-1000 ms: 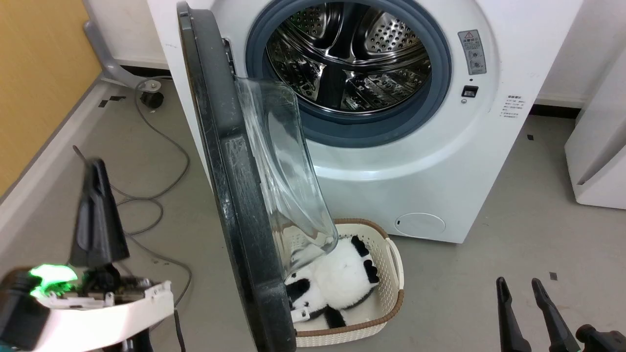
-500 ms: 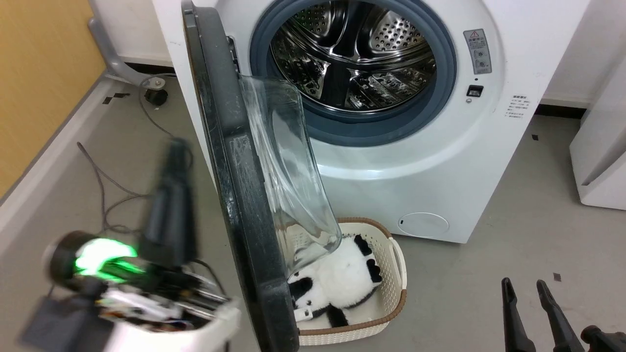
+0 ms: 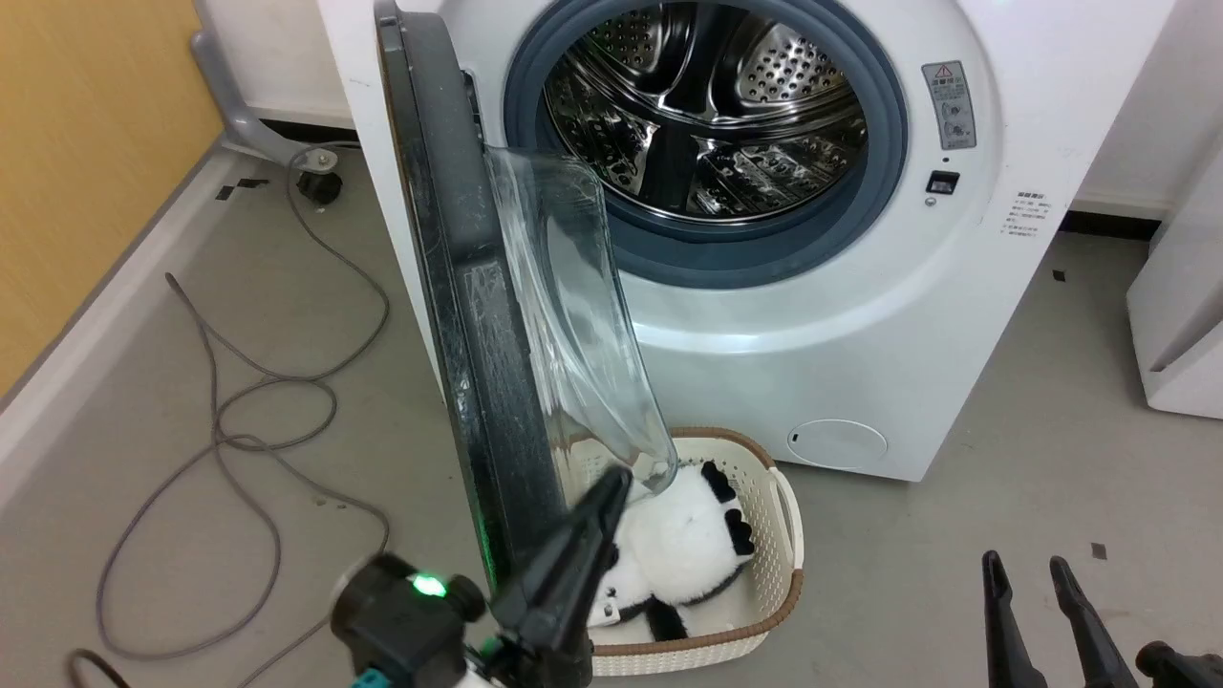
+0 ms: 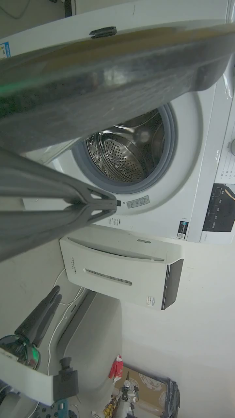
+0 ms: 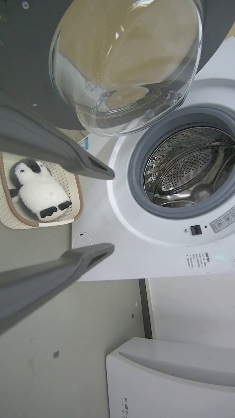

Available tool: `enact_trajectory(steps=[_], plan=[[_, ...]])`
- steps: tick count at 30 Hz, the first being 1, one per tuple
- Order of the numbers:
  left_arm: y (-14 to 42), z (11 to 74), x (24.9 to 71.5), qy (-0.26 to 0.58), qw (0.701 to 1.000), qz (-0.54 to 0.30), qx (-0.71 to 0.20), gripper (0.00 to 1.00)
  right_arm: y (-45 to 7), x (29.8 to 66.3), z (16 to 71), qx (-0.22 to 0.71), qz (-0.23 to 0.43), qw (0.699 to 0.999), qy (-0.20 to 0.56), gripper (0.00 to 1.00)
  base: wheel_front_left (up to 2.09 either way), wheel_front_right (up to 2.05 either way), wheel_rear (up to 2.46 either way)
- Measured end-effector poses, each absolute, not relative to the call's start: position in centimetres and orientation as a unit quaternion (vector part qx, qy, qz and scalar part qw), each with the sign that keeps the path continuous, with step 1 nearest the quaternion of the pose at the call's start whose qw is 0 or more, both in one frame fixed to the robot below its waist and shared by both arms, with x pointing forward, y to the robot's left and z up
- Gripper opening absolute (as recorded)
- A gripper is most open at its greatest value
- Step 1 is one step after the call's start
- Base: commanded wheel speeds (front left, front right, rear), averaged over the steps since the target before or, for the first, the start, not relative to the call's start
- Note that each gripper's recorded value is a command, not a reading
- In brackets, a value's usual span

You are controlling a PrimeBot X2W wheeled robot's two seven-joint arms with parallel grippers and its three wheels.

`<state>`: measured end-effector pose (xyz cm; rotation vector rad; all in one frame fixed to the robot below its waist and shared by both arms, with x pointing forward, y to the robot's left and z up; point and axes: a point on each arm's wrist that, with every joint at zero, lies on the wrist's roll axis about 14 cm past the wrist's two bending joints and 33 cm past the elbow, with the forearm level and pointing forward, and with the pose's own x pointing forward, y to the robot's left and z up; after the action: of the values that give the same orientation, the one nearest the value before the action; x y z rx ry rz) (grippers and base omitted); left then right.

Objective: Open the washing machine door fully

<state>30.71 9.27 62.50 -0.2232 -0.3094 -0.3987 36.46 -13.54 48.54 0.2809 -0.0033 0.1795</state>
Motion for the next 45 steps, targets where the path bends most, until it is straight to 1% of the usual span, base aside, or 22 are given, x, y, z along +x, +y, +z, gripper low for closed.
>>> enact_trajectory(steps=[5,7,10,13,16,23,30,36,45], plan=[[7.9,57.7,30.0,-0.06,0.966,-0.207,-0.146,0.0,-13.6,36.5,48.3,0.156,0.085,0.984,0.003,1.0,0.0,0.0,0.0],[7.2,56.1,29.6,-0.028,0.965,-0.215,-0.146,0.0,-13.6,36.5,48.2,0.157,0.085,0.984,0.004,1.0,0.0,0.0,0.0],[7.0,54.3,29.3,0.001,0.966,-0.212,-0.151,0.0,-13.6,36.6,48.1,0.16,0.084,0.984,0.006,1.0,0.0,0.0,0.0],[7.6,53.1,29.5,0.017,0.969,-0.193,-0.157,0.0,-13.5,36.6,48.0,0.161,0.085,0.983,0.008,1.0,0.0,0.0,0.0],[9.3,51.9,29.9,0.022,0.976,-0.153,-0.152,0.0,-13.2,36.7,47.6,0.161,0.088,0.983,0.014,1.0,0.0,0.0,0.0],[11.6,50.7,30.0,0.017,0.984,-0.102,-0.148,0.0,-12.1,37.0,47.2,0.161,0.104,0.981,0.024,1.0,0.0,0.0,0.0],[14.0,50.1,29.6,0.01,0.988,-0.058,-0.145,0.0,-9.4,37.4,46.5,0.155,0.144,0.977,0.04,1.0,0.0,0.0,0.0],[18.8,49.5,29.1,0.007,0.991,0.025,-0.133,0.0,-7.3,37.9,46.0,0.156,0.174,0.971,0.051,1.0,0.0,0.0,0.0],[25.9,51.2,29.0,-0.037,0.984,0.135,-0.114,0.0,-3.9,38.6,44.8,0.155,0.222,0.96,0.073,1.0,0.0,0.0,0.0]])
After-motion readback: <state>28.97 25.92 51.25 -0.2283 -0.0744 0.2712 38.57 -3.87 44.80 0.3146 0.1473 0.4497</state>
